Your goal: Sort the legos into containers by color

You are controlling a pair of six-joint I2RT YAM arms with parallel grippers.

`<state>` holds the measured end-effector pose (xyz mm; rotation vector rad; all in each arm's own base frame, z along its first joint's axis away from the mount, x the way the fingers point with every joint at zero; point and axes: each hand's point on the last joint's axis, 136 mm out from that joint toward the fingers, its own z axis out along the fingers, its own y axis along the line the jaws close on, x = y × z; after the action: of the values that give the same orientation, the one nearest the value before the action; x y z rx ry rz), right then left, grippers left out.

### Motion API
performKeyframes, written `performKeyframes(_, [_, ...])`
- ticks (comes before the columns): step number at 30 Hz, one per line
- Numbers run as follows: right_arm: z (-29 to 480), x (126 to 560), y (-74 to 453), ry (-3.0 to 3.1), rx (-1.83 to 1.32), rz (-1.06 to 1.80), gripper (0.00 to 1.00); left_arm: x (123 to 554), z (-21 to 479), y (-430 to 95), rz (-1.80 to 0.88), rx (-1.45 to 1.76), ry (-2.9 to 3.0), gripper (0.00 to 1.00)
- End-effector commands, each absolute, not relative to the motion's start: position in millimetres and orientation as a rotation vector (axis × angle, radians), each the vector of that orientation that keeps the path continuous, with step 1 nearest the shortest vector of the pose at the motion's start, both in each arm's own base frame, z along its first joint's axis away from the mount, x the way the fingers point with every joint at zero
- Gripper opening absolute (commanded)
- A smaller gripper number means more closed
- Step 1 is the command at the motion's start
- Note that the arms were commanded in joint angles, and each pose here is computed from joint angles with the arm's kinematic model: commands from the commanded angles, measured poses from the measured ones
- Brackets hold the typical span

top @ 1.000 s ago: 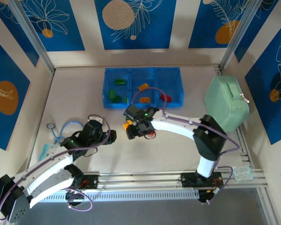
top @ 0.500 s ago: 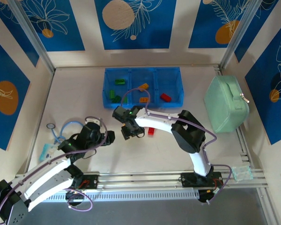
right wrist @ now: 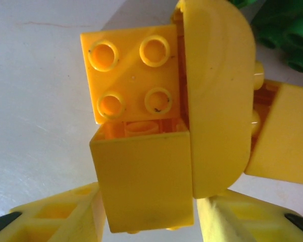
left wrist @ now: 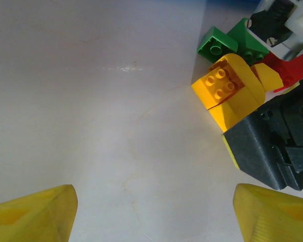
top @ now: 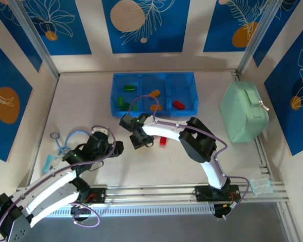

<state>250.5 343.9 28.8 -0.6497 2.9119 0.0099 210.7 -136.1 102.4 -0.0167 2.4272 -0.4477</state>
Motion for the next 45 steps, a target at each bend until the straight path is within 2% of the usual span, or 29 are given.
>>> performKeyframes(1, [27.1,254.4,345.5,2.907,-0.655,0.001,0.45,209.8,103.4,-134.1,-0.428,-0.009,2.424,0.81])
performKeyframes(7, [38.2,246.0,344.7,2.881,-0.662,0.014,0.33,212.0,101.6,-137.0,-0.430,-0.004,2.429,0.81])
performKeyframes(13, [67.4,233.9,340.9,2.841,-0.683,0.014,0.32,211.9,97.7,-138.6,-0.434,0.000,2.439,0.81])
performKeyframes(17, [90.6,241.8,335.0,2.806,-0.633,0.086,0.32,211.8,96.5,-139.2,-0.436,0.000,2.439,0.81])
performKeyframes(29, [129.5,324.5,291.6,2.798,-0.413,0.235,0.33,208.4,97.9,-141.2,-0.461,0.002,2.435,0.80])
performKeyframes(37, [127.0,394.8,266.2,2.800,-0.236,0.325,0.33,208.3,101.5,-145.2,-0.468,0.012,2.432,0.80])
performKeyframes(45, [124.6,436.0,258.4,2.786,-0.185,0.284,0.34,206.7,107.4,-148.3,-0.459,0.029,2.428,0.80])
